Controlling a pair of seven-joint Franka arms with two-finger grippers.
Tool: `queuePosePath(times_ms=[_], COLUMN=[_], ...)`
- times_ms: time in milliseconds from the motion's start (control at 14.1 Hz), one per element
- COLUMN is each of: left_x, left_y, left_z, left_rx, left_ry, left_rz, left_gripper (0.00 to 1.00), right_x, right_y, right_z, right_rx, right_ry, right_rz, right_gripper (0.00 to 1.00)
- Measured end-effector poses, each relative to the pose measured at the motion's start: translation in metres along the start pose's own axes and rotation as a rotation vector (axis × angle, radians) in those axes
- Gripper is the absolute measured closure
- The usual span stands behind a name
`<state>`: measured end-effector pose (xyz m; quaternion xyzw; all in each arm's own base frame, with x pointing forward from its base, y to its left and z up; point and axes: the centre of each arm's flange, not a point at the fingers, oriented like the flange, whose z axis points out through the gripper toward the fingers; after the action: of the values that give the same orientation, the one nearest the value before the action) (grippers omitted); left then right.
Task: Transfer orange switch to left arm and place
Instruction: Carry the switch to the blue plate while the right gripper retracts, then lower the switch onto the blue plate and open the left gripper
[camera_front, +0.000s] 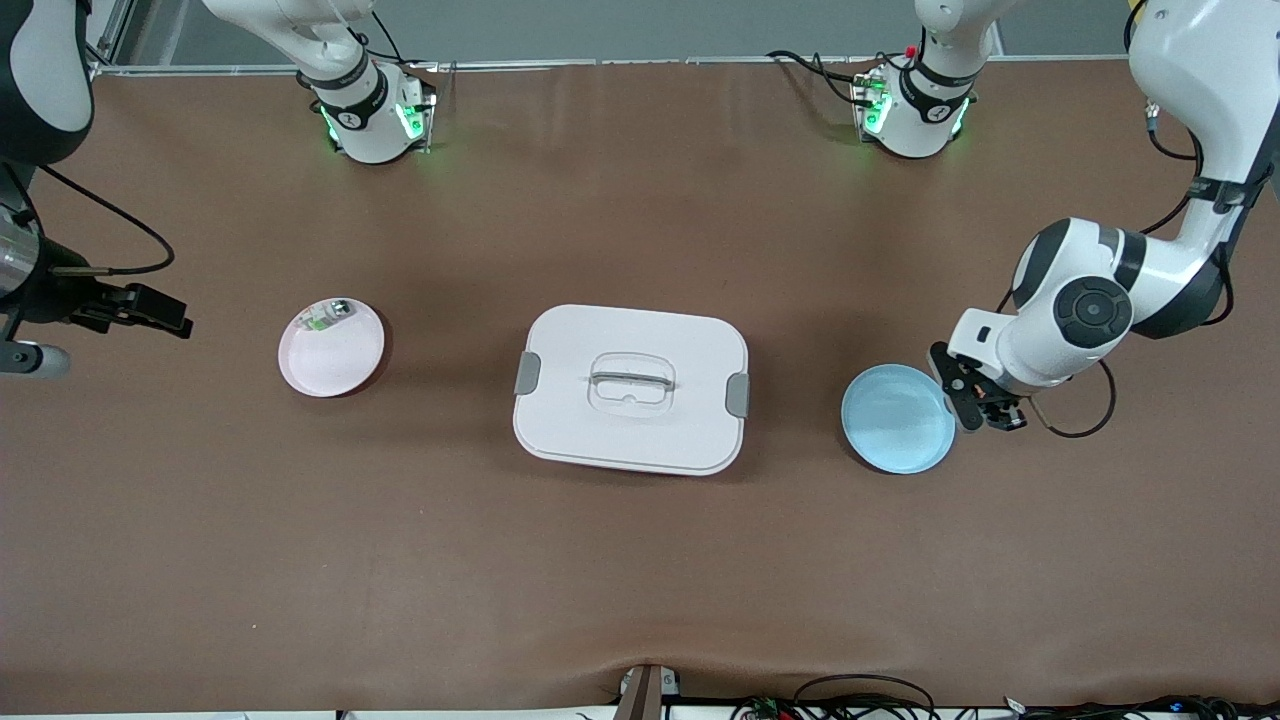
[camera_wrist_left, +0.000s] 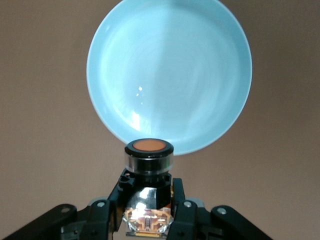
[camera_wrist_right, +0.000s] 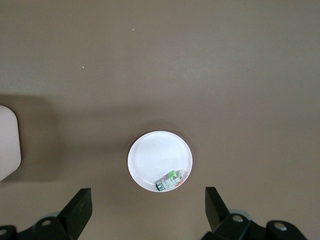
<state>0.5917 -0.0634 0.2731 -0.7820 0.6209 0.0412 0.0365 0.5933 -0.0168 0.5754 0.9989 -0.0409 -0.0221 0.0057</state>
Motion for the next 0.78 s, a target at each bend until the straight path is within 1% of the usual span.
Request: queuePosePath(times_ms=[212, 354, 496, 637, 779], left_x=[0.017, 0.032, 0.04, 0.048, 0.053], left_y=[0.006, 0.01, 0.013, 0.018, 0.021], left_z=[0.019, 0.031, 0.046, 0.054, 0.058], left_rx=[0.009, 0.02, 0.012, 0.004, 0.007], left_ry=[0.06, 0.108, 0.139, 0.147, 0.135], left_rz=[0.1, 0.186, 0.23, 0.259, 0.289], left_gripper=[0.6, 0.6, 0.6, 0.6, 0.6], right_x=[-0.007, -0.015, -0.022, -0.024, -0.024], right_y=[0.016, 0.022, 0.023, 0.023, 0.021], right_z=[-0.016, -0.028, -0.036, -0.039, -0.039], right_rx=[0.003, 0.006, 0.008, 0.009, 0.009], right_ry=[0.025, 0.028, 0.034, 0.038, 0.036], right_rz=[0.025, 0.032, 0.032, 0.032, 0.029], right_gripper=[0.0, 0.0, 0.0, 0.0, 0.0])
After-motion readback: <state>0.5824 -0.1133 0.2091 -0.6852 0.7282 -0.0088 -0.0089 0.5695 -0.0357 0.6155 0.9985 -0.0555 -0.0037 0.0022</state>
